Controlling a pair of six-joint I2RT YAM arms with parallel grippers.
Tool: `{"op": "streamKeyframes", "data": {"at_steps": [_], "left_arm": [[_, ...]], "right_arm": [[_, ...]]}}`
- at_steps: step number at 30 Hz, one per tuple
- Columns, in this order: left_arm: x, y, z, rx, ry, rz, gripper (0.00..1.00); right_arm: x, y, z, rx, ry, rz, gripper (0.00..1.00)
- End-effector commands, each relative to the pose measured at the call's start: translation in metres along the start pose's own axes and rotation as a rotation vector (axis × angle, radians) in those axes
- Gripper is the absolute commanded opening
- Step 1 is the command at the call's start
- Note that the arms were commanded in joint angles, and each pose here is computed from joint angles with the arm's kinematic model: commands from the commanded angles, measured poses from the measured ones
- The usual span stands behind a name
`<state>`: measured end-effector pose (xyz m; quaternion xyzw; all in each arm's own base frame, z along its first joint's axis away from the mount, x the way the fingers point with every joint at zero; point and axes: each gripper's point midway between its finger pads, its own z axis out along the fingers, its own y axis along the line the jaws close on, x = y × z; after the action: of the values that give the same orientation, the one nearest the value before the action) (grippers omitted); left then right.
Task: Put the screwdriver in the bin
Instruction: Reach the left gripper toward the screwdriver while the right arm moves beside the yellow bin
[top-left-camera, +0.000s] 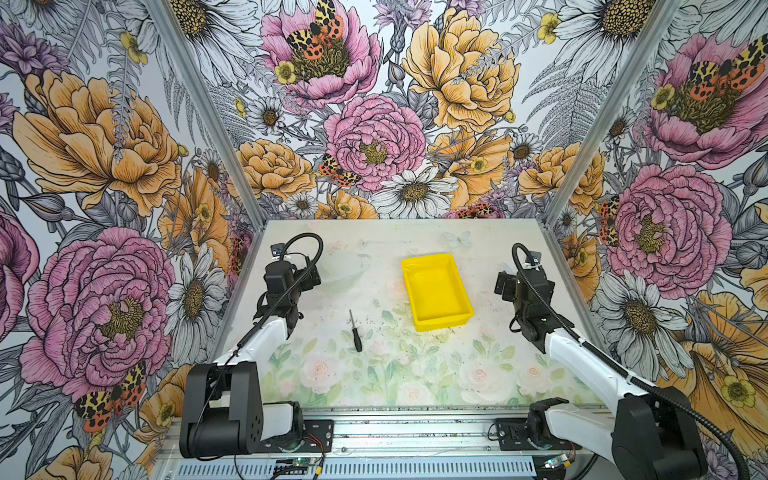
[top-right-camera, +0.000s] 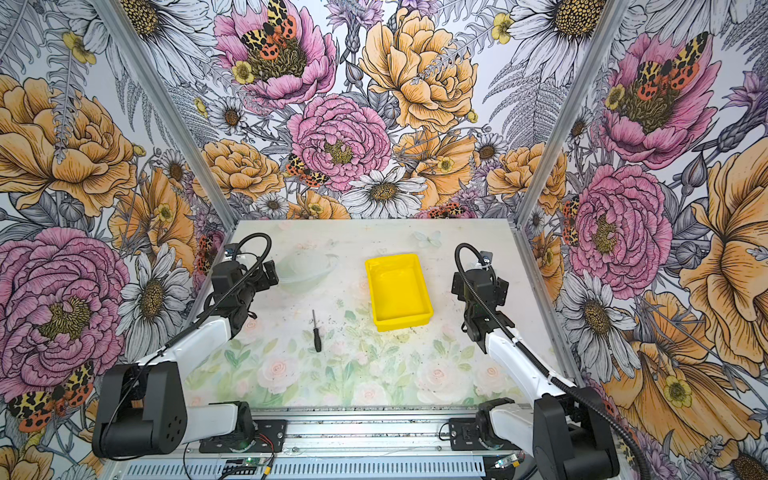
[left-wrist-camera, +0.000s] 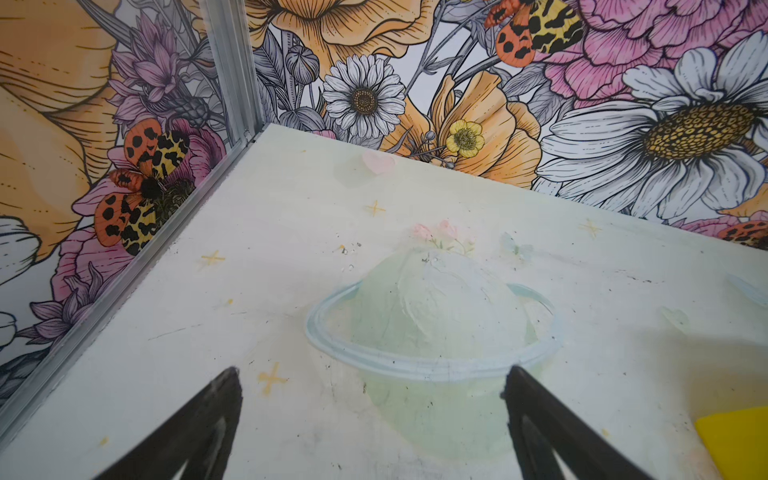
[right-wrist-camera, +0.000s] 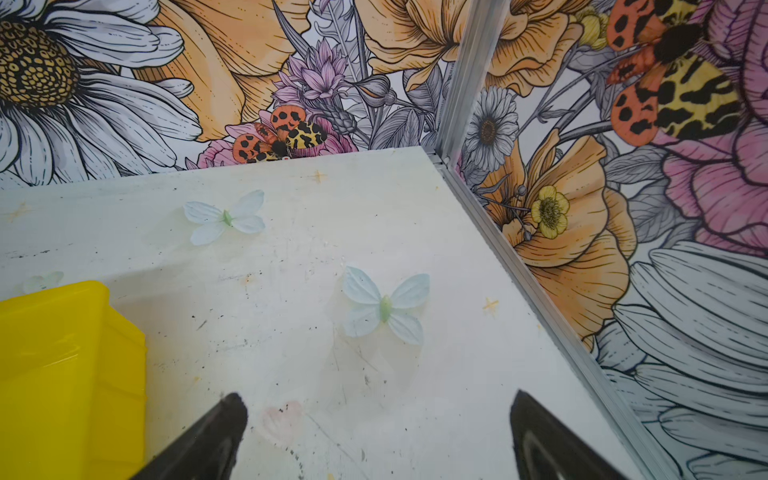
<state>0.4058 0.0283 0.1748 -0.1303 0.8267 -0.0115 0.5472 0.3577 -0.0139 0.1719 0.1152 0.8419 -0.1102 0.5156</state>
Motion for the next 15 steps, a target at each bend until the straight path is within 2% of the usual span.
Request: {"op": "streamKeyframes", "data": {"at_steps": [1,7,15], "left_arm": [[0.013,0.001,-0.011,-0.020,0.112,-0.070,0.99],[0.012,-0.014,-0.029,-0.009,0.176,-0.087,0.99],[0.033,-0.046,-0.053,0.012,0.349,-0.128,0.99]], "right_arm": [[0.010,-0.010,-0.013,0.050,0.091,0.024,0.99],[-0.003,0.018,-0.027,-0.096,0.123,0.071,0.99],[0.007,0.061,-0.035,-0.267,0.319,-0.003,0.99]]}}
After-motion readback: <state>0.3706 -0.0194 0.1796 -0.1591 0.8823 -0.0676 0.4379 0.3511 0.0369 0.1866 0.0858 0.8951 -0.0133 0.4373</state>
